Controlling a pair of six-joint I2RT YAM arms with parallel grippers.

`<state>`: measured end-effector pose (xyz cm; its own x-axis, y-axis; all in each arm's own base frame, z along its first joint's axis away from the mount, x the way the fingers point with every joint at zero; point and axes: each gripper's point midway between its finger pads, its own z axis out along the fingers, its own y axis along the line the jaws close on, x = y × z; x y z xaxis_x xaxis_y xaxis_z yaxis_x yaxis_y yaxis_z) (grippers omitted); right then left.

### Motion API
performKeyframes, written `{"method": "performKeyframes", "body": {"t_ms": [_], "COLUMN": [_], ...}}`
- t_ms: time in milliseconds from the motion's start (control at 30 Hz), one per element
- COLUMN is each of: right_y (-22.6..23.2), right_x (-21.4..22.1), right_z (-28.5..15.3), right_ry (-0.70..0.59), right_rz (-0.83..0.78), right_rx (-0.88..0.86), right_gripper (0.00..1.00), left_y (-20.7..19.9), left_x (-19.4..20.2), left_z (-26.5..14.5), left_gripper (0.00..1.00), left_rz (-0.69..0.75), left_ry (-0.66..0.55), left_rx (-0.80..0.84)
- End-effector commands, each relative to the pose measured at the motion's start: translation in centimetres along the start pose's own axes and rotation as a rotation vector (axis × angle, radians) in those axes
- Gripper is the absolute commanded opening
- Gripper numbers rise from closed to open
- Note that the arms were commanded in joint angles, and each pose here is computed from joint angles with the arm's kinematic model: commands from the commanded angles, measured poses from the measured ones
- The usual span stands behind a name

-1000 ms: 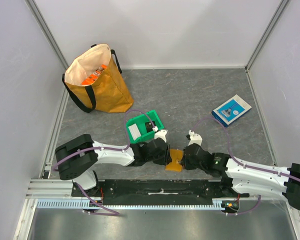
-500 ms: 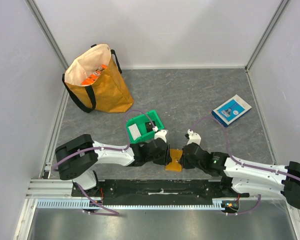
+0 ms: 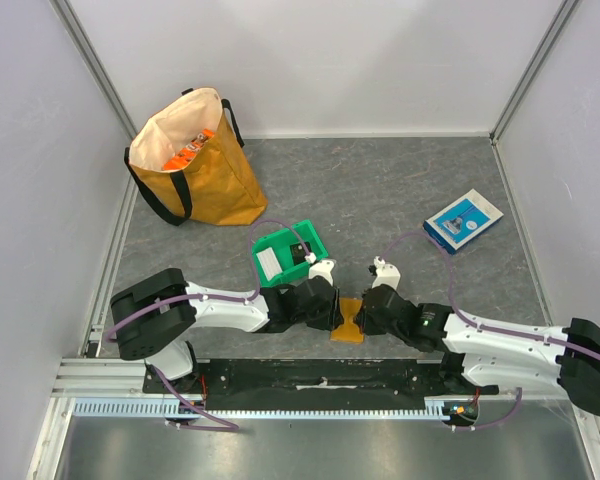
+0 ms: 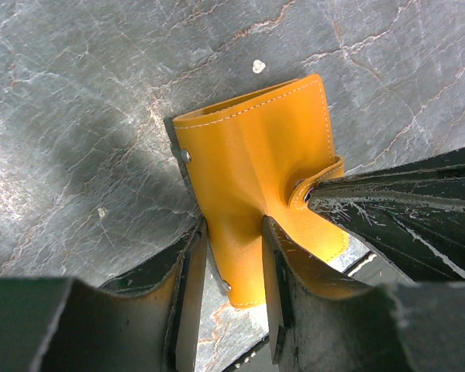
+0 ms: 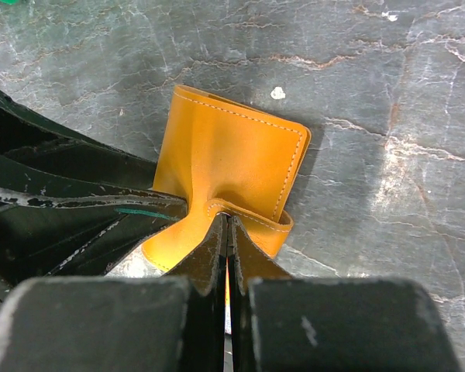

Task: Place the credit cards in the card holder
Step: Close the card holder at the center of the board.

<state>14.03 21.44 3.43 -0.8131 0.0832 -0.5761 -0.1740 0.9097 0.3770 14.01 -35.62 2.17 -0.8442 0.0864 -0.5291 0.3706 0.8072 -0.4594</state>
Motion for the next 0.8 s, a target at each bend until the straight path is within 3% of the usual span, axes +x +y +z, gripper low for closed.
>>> {"method": "performKeyframes", "body": {"t_ms": [0,200,667,767], "right_y": [-1.0,-2.1,-4.0,-3.3], "right_x": [-0.2,0.3,2.9,1.7], "right_z": [0.6,1.1,2.0,1.7], "right_ry": [-0.017,0.002,0.226,0.171], "right_rz": [0.015,0.008,-0.164,-0.149], "right_rx": [0.061,0.128,0.324,0.304], "right_gripper": [0.00,0.00,0.00,0.00], "left_y": [5.1,5.1,5.4,5.5], "left_x": [5.0,5.1,5.7,5.5], "left_z": [-0.1,-0.3,-0.2,-0.3], "left_gripper": [0.41,0.41,0.41,0.42], "left_rz": [0.059,0.062,0.066,0.061], "left_ry": [0.153,0.151,0.160,0.148], "left_rx": [-0.174,-0.168,-0.168,-0.173]}}
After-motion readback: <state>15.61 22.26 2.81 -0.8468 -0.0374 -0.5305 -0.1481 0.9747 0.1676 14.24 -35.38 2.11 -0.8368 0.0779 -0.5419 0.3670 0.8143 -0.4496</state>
